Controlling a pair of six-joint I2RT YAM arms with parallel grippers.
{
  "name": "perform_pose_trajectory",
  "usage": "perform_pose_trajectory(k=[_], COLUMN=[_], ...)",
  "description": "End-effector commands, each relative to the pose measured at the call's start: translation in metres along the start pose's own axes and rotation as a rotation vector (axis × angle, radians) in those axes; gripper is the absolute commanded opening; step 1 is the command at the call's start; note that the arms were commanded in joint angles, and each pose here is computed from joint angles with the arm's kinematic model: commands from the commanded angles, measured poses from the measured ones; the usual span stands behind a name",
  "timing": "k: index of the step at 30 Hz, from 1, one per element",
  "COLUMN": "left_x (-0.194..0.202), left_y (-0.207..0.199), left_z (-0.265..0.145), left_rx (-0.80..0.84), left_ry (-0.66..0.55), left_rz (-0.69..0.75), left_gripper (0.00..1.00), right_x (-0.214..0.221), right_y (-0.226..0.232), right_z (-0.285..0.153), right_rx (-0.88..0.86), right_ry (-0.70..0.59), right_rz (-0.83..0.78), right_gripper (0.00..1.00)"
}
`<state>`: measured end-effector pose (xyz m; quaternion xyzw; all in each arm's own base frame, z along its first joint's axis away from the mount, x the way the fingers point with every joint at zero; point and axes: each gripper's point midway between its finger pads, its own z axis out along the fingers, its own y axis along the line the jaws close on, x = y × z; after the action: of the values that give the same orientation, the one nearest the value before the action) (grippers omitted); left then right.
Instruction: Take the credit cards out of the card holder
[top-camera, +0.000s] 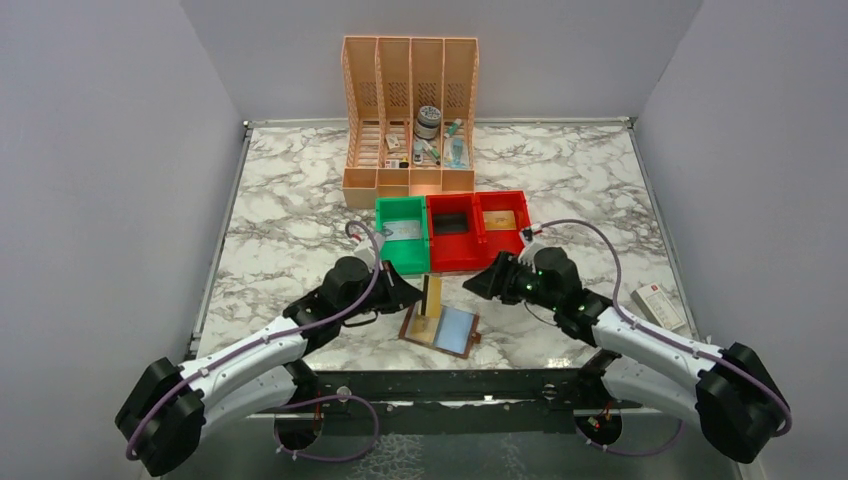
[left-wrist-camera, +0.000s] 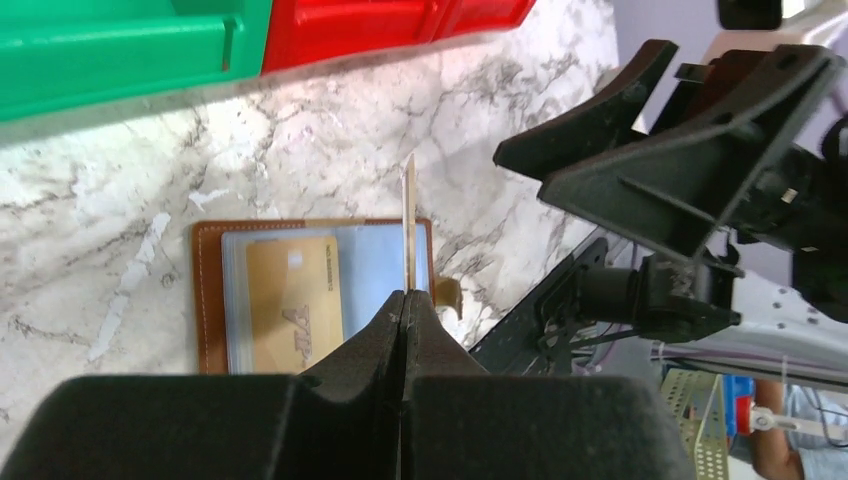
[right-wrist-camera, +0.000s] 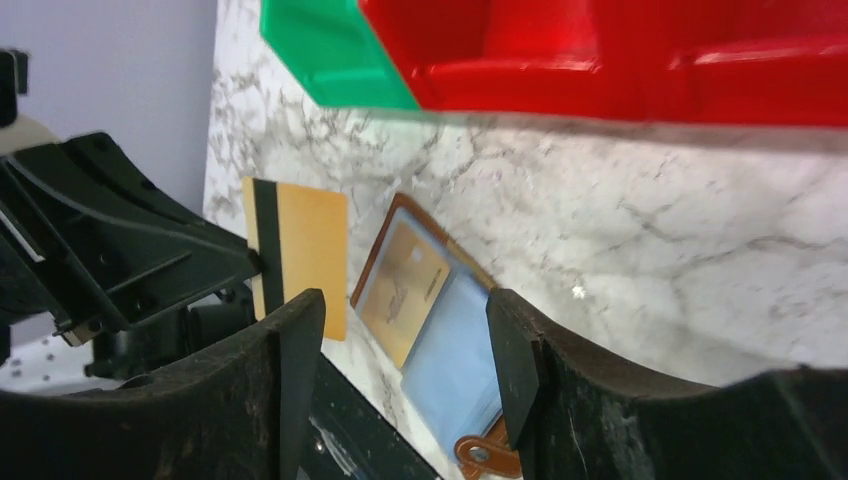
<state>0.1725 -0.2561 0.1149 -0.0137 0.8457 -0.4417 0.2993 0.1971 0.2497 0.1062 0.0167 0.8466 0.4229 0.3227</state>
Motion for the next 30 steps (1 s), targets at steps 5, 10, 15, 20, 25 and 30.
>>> perform_pose_trajectory(k=[5,10,15,20,25,30], left_x=[-0.016,-0.015,-0.018,-0.022,-0.027,-0.029], left_y=[-0.027,-0.033,-0.044,-0.056,-0.068,-0.073], left_z=[-0.009,-0.011,-0.012,-0.013,-0.015,-0.017], left_rx=[0.193,0.242,0.289,0.339,0.39,0.42], left_ry=[-0.013,-0.009,-0.006,-0.003,-0.01,-0.019], left_rz=[-0.063,-0.093,-0.096,-0.102,-0.107,-0.137], left_gripper=[0.0,0.0,0.0,0.0,0.0,0.0], right_x=[-0.013,-0.01,-0.008,-0.007,-0.005,-0.002], right_y=[0.027,0.036,0.045,0.05,0.068,0.072], right_z=[-0.01,-0.009,-0.011,-0.011,-0.015,-0.015], right_rx=[-0.286,-0.339,-0.4,-0.441,-0.548,-0.598], right_ry=[0.047,0.088,0.1,0.107,0.153,0.182], right_rz=[-0.005,-0.031,-0.06,-0.06,-0.038,-0.022], right_gripper=[0.62,0.62,0.62,0.6,0.55,0.4])
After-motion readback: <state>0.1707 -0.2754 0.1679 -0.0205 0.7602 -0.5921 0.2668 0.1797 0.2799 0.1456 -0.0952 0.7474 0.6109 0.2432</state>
